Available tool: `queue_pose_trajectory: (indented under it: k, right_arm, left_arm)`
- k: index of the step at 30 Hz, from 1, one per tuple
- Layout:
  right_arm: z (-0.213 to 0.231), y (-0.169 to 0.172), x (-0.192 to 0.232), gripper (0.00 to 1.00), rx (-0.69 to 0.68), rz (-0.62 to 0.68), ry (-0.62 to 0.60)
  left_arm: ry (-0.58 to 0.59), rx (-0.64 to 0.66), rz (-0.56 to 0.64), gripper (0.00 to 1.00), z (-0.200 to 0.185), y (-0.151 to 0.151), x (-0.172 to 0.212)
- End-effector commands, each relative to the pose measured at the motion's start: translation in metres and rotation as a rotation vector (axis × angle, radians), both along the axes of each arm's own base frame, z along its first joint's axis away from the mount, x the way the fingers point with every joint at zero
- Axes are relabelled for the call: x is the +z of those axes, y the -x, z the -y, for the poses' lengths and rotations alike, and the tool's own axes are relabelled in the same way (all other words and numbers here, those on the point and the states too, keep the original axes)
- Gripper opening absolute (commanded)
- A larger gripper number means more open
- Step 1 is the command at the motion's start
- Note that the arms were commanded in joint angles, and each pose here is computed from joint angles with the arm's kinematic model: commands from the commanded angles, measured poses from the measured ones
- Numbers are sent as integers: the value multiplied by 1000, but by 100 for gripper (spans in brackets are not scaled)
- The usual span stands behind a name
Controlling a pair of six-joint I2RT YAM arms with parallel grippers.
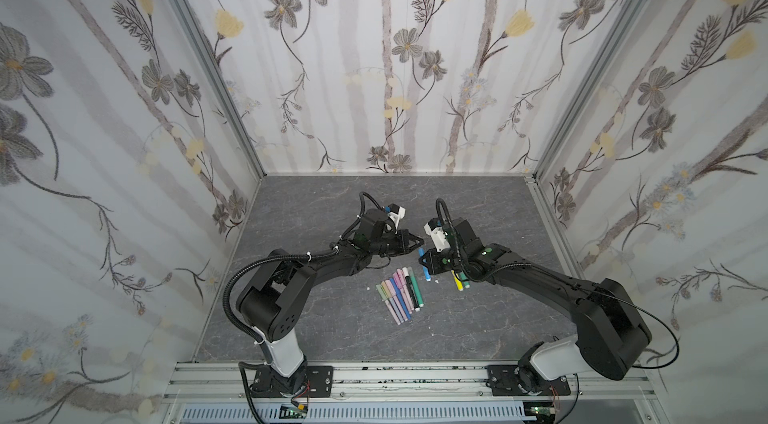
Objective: Open the pen caps
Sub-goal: 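Close the left gripper on the clear cap and pull it off the highlighter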
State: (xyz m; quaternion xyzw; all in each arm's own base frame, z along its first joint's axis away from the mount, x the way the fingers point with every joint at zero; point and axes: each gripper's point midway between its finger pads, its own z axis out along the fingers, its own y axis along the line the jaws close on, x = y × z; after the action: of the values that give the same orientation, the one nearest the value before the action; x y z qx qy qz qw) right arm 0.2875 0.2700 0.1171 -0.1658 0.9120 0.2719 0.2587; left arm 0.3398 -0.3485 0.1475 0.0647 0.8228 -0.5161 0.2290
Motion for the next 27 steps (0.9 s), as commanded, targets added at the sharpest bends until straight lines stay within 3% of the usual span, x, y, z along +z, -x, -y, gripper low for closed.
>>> queue_pose_trajectory:
  k: [1,10,27]
  right_arm:
    - [4,18,-11,0,23,-55,24]
    - [4,39,-20,0,28,-73,39]
    - [8,48,-26,0,40,-89,68]
  left_arm:
    - [26,54,71,0,-4,-24,17]
    - [20,82,97,0,-11,-52,27]
    - [21,121,117,0,-36,-69,42]
